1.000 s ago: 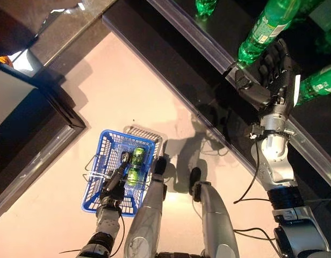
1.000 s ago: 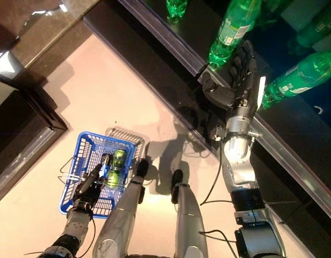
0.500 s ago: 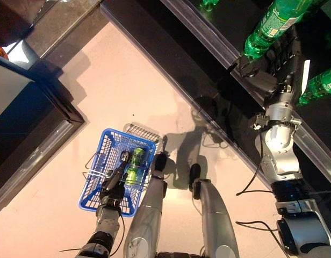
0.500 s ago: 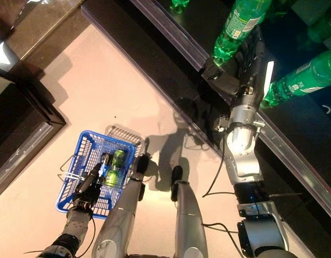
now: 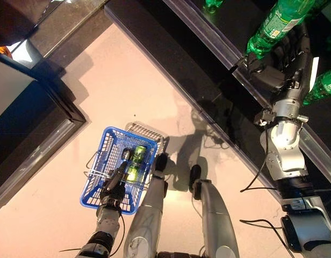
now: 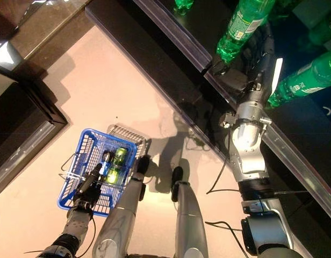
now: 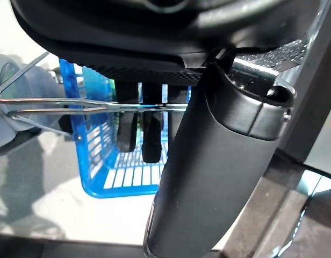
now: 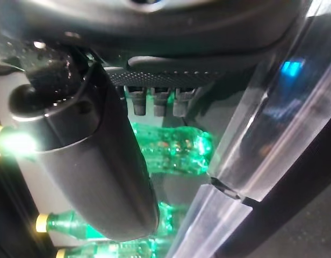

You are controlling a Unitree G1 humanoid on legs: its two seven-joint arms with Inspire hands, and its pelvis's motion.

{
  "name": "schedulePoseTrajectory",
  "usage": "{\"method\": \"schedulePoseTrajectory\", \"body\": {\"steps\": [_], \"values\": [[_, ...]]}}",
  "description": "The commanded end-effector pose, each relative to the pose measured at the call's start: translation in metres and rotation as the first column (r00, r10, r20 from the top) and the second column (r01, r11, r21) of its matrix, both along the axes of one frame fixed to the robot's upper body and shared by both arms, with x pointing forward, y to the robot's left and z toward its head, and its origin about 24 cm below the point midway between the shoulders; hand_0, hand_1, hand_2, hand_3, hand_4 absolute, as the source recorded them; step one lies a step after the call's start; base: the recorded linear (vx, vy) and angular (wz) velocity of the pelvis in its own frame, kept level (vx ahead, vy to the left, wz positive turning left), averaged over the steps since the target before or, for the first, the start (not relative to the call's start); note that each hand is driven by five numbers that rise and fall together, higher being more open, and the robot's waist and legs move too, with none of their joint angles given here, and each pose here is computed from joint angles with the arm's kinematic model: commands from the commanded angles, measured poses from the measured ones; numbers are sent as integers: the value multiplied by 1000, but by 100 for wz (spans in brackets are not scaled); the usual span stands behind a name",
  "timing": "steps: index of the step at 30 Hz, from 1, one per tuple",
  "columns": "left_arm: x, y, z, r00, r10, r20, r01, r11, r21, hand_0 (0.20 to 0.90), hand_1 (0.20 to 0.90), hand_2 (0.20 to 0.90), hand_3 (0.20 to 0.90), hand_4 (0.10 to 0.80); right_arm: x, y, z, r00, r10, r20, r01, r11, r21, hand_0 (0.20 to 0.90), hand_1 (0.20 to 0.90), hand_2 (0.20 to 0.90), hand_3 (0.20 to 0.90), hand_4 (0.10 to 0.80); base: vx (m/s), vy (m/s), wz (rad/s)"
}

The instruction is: Pick up the drink and place into the basket.

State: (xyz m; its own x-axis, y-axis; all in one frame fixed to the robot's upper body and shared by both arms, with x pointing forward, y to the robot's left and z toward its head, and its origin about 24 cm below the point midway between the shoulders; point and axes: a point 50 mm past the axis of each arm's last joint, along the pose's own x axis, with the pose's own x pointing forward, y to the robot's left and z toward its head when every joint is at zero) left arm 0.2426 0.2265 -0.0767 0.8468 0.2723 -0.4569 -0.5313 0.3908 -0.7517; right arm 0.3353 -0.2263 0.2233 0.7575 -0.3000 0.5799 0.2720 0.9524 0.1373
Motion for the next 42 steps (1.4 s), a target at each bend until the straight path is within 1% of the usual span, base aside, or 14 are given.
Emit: {"method": "schedulePoseTrajectory", "body": {"steps": [1,9,15,32,39,42], "values": [[1,39,34,974,8,228,-46,986,161,300,300,300,200,100,-24,-19,78,949,-37,313,50,998,-35,900,900,900,900,800,0,0,0],[0,41,34,976,0,216,-36,985,166,300,300,300,200,100,-16,-24,90,954,-39,298,48,999,-21,900,900,900,900,800,0,0,0],[1,43,35,976,-7,218,-30,986,165,300,300,300,200,100,-11,-25,102,959,-43,281,62,996,-58,900,900,900,900,800,0,0,0],[3,43,36,976,-31,214,-7,984,177,300,300,300,200,100,5,-29,109,979,-54,195,71,994,-82,900,900,900,900,800,2,0,0],[4,43,37,976,-36,215,-3,985,175,300,300,300,200,100,9,-29,113,981,-49,189,62,996,-63,900,900,900,900,800,5,8,4],[3,43,37,976,-34,216,-4,985,173,300,300,300,200,100,10,-28,115,978,-4,207,8,1000,-18,900,900,900,900,800,6,8,7]]}}
